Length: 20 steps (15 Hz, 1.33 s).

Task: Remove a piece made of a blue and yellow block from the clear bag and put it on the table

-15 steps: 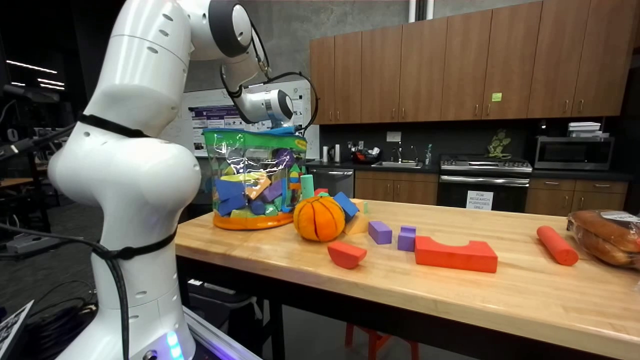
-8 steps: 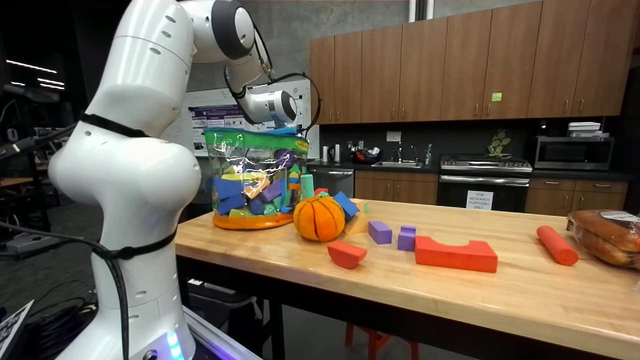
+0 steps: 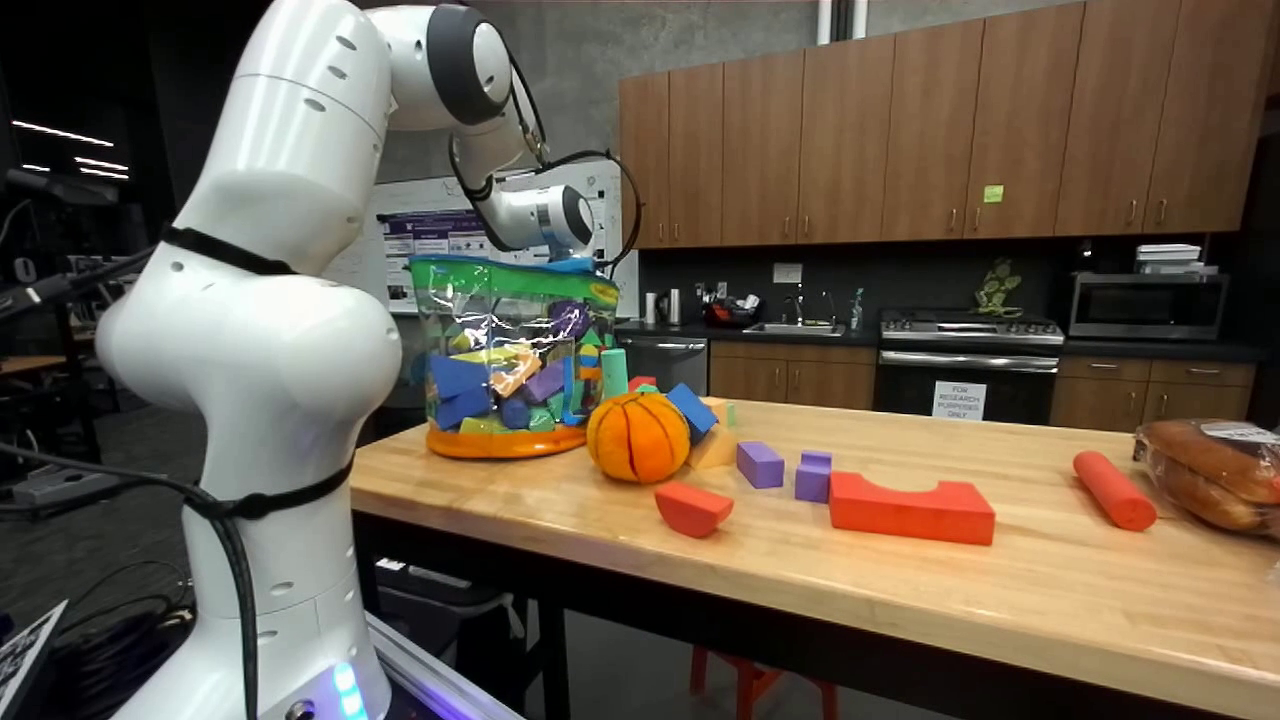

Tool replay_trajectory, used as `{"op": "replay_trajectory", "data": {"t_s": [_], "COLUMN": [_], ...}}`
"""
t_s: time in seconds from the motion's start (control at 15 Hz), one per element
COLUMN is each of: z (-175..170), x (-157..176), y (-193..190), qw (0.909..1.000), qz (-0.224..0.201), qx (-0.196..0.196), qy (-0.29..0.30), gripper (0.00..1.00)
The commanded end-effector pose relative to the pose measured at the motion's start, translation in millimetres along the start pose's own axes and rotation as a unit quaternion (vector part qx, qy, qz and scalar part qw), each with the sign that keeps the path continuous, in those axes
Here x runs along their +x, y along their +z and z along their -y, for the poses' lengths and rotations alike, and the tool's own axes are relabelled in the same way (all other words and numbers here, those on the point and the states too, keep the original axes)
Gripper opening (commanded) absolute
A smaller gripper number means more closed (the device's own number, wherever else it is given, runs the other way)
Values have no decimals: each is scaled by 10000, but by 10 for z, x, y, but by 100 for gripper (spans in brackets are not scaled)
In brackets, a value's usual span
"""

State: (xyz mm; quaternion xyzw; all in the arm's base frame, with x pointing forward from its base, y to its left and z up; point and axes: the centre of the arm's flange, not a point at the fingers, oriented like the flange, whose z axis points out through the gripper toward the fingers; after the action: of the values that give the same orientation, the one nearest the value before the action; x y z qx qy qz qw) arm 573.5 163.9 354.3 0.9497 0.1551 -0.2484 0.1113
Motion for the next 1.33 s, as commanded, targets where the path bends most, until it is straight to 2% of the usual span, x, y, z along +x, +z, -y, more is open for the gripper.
{"op": "replay_trajectory", "data": {"t_s": [0.0,0.07,0.2,0.47,0.73,0.8,0.87,0.93,1.07,1.27], "z": [46,51,62,48,24,25,27,24,20,-6], "x": [118,129,123,109,34,-39,-119,-180,-361,-704], "y": [23,22,10,-30,-136,-199,-277,-343,-530,-874], "qw": [10000,10000,10000,10000,9997,9993,9987,9978,9945,9842], "qz": [-2,-7,-19,-52,-245,-360,-505,-641,-1011,-1672], "qx": [25,19,10,-11,-66,-82,-116,-160,-284,-571], "qy": [-89,-92,-89,-47,-7,5,7,15,55,138], "gripper": [75,74,61,29,2,1,5,1,0,0]}}
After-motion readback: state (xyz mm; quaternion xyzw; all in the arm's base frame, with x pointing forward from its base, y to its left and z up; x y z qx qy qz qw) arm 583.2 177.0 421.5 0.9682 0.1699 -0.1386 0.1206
